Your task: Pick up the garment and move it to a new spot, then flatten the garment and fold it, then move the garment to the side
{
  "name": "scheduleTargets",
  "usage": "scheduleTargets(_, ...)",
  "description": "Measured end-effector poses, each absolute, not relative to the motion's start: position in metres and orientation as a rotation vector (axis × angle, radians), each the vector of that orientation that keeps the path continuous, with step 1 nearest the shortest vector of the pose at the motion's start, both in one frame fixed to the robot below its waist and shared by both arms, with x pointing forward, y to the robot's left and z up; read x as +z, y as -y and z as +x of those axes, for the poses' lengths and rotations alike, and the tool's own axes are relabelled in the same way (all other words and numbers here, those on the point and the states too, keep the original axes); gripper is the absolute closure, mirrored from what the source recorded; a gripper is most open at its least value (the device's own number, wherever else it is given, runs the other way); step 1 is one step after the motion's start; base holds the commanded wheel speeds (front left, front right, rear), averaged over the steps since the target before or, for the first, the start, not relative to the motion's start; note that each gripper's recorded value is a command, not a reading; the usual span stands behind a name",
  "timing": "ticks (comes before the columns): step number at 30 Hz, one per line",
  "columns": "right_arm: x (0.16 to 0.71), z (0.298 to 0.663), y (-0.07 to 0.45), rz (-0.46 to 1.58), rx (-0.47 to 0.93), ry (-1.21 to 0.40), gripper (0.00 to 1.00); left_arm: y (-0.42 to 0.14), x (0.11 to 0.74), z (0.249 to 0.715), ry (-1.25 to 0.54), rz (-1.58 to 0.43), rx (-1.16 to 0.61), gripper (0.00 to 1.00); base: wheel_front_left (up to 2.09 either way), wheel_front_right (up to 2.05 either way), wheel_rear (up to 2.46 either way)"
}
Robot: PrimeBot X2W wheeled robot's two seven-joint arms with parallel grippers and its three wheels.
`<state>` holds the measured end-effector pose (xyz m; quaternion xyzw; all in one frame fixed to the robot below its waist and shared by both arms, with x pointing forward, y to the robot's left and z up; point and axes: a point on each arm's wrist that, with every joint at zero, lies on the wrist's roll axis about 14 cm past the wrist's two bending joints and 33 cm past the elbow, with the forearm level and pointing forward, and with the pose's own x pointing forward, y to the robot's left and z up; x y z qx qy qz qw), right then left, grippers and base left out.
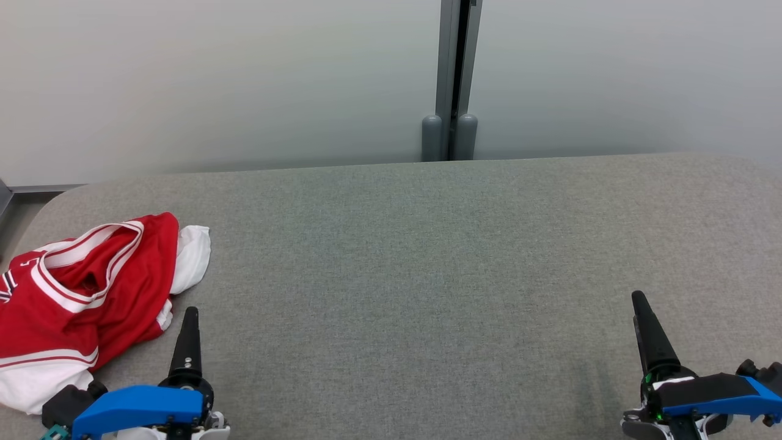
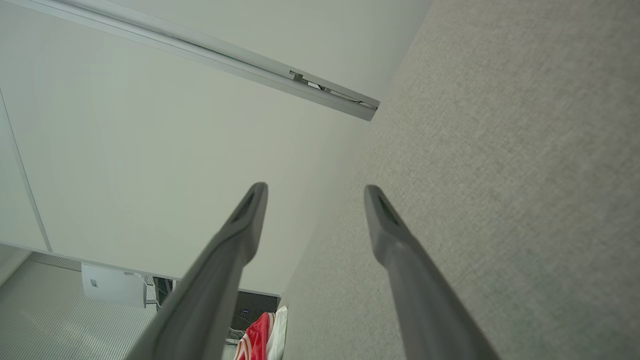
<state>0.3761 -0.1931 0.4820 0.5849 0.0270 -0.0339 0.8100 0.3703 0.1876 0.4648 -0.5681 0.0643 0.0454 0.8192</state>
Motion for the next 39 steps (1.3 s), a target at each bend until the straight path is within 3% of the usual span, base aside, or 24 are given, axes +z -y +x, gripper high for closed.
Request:
scheduleTargets(11,0.486,0.377,0.19,0.988,-0.05,-0.052,0.0,-0.181,0.464,0.37,-0.168,-0.919,0.057,0.0,0.0,0.0,0.0)
scheduleTargets(39,0.489,0.376,0.183,0.599,-0.005,-0.04,0.0,-0.171,0.467,0.366,-0.142,-0.499,-0.011,0.0,0.0,0.0,0.0)
